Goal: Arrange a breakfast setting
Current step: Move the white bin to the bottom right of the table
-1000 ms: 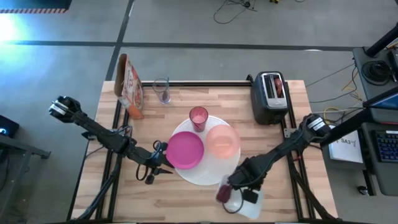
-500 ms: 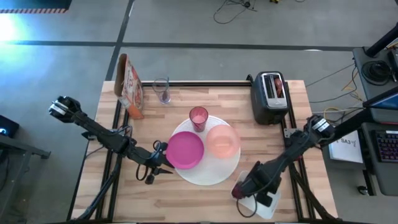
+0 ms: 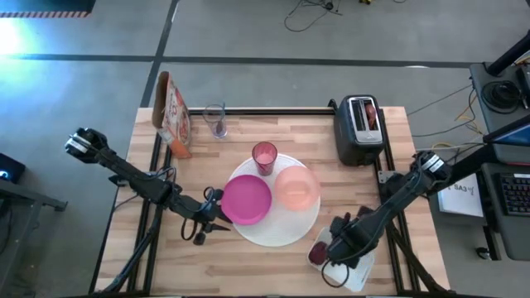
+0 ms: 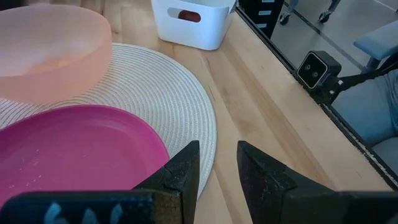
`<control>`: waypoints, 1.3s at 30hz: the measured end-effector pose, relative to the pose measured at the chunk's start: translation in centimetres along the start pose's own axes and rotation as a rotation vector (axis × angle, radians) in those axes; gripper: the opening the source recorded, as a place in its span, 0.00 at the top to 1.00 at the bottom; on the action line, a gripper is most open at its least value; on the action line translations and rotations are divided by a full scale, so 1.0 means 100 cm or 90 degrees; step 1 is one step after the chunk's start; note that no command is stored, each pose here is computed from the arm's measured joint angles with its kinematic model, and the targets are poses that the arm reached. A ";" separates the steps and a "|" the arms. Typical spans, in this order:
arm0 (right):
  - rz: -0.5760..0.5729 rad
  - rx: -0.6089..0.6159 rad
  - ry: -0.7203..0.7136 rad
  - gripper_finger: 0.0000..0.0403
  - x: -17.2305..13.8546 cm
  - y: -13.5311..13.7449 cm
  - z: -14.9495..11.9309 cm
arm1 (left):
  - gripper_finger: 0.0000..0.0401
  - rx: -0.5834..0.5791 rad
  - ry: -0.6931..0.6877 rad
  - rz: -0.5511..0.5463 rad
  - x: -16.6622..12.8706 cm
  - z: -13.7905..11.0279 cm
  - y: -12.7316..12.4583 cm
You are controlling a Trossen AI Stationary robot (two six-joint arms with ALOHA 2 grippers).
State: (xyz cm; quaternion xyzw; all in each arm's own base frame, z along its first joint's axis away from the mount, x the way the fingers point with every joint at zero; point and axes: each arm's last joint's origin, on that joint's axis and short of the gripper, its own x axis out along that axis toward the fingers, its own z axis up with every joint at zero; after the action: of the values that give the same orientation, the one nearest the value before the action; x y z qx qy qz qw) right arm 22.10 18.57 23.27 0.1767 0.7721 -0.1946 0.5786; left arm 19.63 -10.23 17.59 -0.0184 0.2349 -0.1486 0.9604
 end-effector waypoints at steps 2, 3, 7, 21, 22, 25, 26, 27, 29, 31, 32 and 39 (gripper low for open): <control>0.015 -0.004 -0.004 0.98 -0.001 -0.001 0.007 | 0.77 -0.001 -0.004 -0.001 0.000 0.001 0.000; 0.021 -0.006 -0.006 0.97 -0.003 -0.001 0.010 | 0.77 -0.002 -0.007 -0.001 0.000 0.001 0.000; 0.036 -0.040 -0.038 0.93 -0.009 -0.002 0.020 | 0.77 -0.004 -0.013 -0.002 0.000 0.003 -0.001; 0.016 -0.226 -0.166 0.66 -0.016 -0.002 0.039 | 0.77 -0.005 -0.018 -0.002 0.000 0.005 -0.001; 0.002 -0.241 -0.182 0.65 -0.016 -0.002 0.040 | 0.77 -0.005 -0.018 -0.001 0.000 0.005 -0.001; -0.037 -0.295 -0.220 0.64 -0.016 -0.004 0.043 | 0.77 -0.006 -0.021 0.010 0.000 0.005 0.000; -0.050 -0.314 -0.231 0.64 -0.017 -0.004 0.043 | 0.77 -0.006 -0.021 0.013 0.000 0.005 0.000; -0.056 -0.331 -0.240 0.64 -0.017 -0.003 0.044 | 0.77 -0.006 -0.021 0.013 0.000 0.005 0.000; -0.058 -0.359 -0.251 0.64 -0.017 -0.002 0.045 | 0.77 -0.006 -0.022 0.013 0.000 0.005 0.000; -0.057 -0.388 -0.257 0.65 -0.017 -0.001 0.045 | 0.77 -0.009 -0.023 0.013 0.000 0.005 0.000; -0.055 -0.402 -0.261 0.66 -0.018 0.000 0.045 | 0.77 -0.010 -0.024 0.013 0.000 0.005 0.000; -0.045 -0.466 -0.286 0.70 -0.018 0.005 0.048 | 0.77 -0.010 -0.026 0.012 0.000 0.006 0.000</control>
State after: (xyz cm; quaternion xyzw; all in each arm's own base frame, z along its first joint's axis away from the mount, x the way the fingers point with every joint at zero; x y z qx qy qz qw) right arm 26.81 16.52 23.76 -0.1135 0.6509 0.0388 0.7496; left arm 19.88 -10.28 18.10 -0.0266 0.2165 -0.1372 0.9662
